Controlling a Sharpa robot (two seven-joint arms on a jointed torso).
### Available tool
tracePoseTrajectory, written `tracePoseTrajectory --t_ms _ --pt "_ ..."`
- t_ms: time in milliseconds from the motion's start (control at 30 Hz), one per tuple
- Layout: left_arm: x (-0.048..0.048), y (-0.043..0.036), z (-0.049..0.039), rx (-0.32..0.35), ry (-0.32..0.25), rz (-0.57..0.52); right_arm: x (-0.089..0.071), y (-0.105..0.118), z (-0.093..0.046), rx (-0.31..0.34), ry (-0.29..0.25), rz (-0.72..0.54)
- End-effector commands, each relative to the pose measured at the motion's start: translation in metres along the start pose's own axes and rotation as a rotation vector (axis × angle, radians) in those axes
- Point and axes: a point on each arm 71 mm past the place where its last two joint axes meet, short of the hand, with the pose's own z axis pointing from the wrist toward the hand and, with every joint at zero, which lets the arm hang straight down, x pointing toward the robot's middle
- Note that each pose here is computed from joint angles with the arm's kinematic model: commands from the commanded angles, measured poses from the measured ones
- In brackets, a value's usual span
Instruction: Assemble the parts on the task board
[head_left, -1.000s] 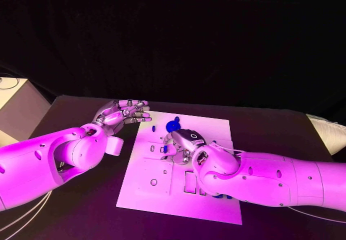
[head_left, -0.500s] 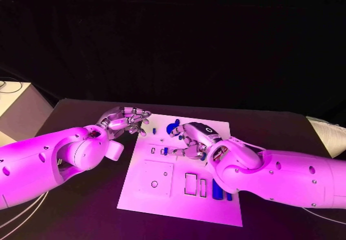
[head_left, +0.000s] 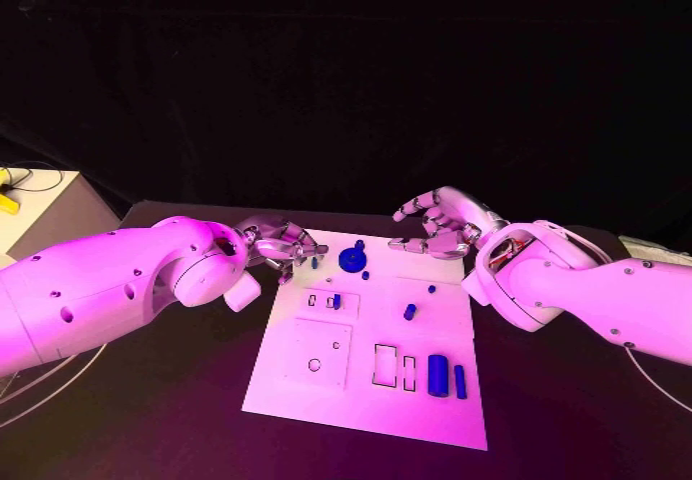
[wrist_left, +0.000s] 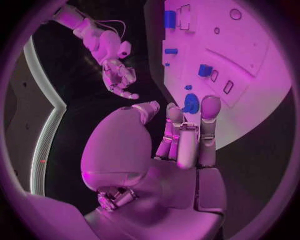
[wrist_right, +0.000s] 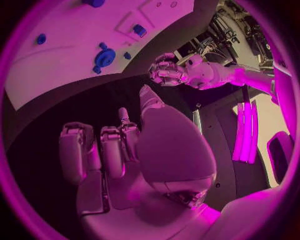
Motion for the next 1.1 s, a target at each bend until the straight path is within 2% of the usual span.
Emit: tracePoseTrajectory --t_ms 33,367,600,800,1100 --pt "0.0054 0.0050 0.0079 -0.180 0.068 0.256 -0.007 -0.012 0.004 0.048 0.026 0.077" --pt "0.0153 -0.0064 0.0294 -0.261 0.120 0.471 -0.016 -0.025 0.010 0.094 0.009 0.078" --pt "0.0221 -0.0112 0.0406 -0.285 0.142 0.541 -0.016 -0.027 0.012 0.103 0.009 0.077" --pt "0.0295 -0.0151 0.0464 -0.289 0.167 0.568 -0.015 -0.026 0.012 0.108 0.013 0.077" --pt "0.0375 -0.0156 0.0514 -0.311 0.222 0.612 -0.015 -0.027 0.013 0.113 0.014 0.077"
